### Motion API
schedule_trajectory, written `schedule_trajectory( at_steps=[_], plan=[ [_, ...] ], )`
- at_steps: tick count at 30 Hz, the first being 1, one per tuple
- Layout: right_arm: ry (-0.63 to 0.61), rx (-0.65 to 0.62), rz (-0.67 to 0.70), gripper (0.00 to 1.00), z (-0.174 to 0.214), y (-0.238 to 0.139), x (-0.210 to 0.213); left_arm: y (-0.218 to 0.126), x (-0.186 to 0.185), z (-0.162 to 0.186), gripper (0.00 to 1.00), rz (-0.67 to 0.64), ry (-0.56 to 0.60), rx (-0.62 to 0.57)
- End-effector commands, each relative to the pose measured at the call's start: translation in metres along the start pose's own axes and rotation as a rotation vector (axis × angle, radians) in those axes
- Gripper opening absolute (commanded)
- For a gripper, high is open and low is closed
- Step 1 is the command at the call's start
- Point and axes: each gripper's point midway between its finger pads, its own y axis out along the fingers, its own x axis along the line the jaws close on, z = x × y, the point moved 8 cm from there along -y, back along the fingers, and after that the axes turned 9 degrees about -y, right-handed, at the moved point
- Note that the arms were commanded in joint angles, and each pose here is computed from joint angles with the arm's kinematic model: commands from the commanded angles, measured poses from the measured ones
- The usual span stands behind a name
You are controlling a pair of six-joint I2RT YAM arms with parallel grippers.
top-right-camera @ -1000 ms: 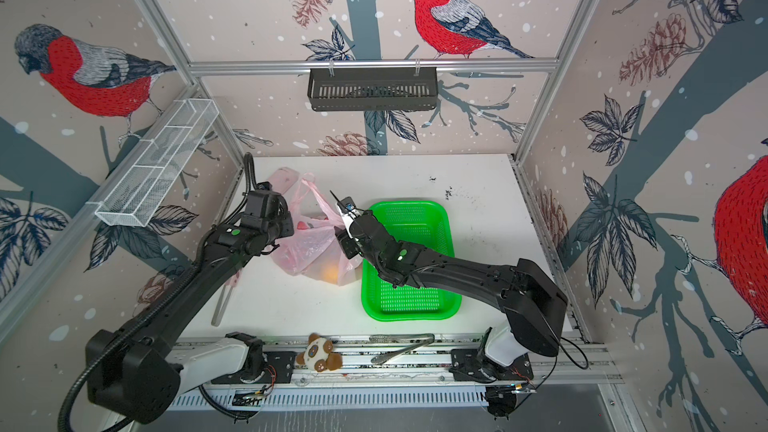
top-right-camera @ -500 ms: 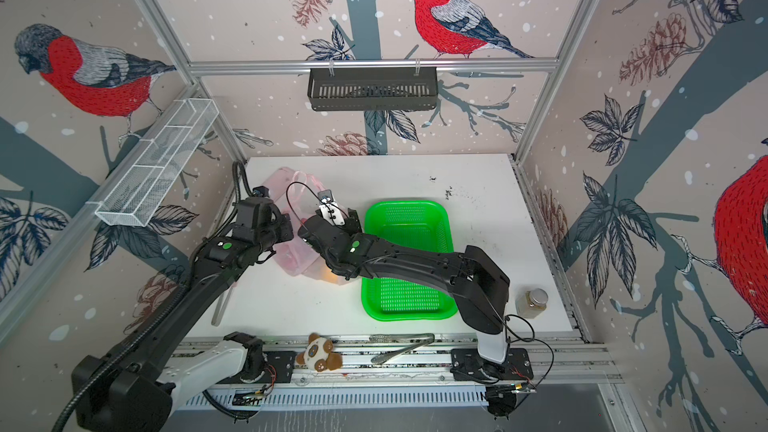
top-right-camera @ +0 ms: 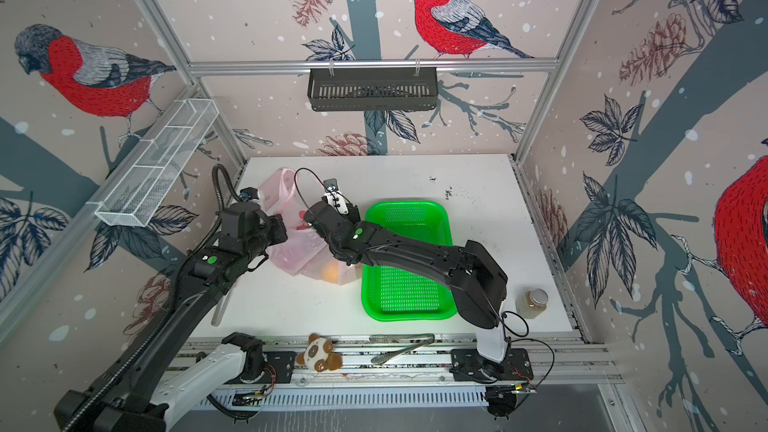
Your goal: Untie the knot of the plastic bag and take out the fruit
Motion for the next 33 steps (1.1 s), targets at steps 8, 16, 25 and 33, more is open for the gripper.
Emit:
schedule_trajectory(
  at_steps=[8, 16, 25, 33],
  plan=[
    [-0.015, -0.147, -0.278, 0.11, -0.051, 0.028, -0.004, 0.004, 0.006, -0.029, 0.0, -0.006, -0.103, -0.087],
    [-0.045, -0.257, -0.361, 0.1, -0.081, 0.038, -0.014, 0.013, 0.005, -0.051, 0.0, -0.013, -0.129, -0.113],
    [-0.066, -0.246, -0.337, 0.33, -0.071, 0.03, -0.025, 0.004, 0.008, -0.043, 0.0, 0.007, -0.151, -0.105],
    [-0.04, -0.194, 0.015, 0.66, -0.041, -0.013, -0.025, -0.005, 0.016, -0.025, 0.0, 0.031, -0.156, -0.087]
  ],
)
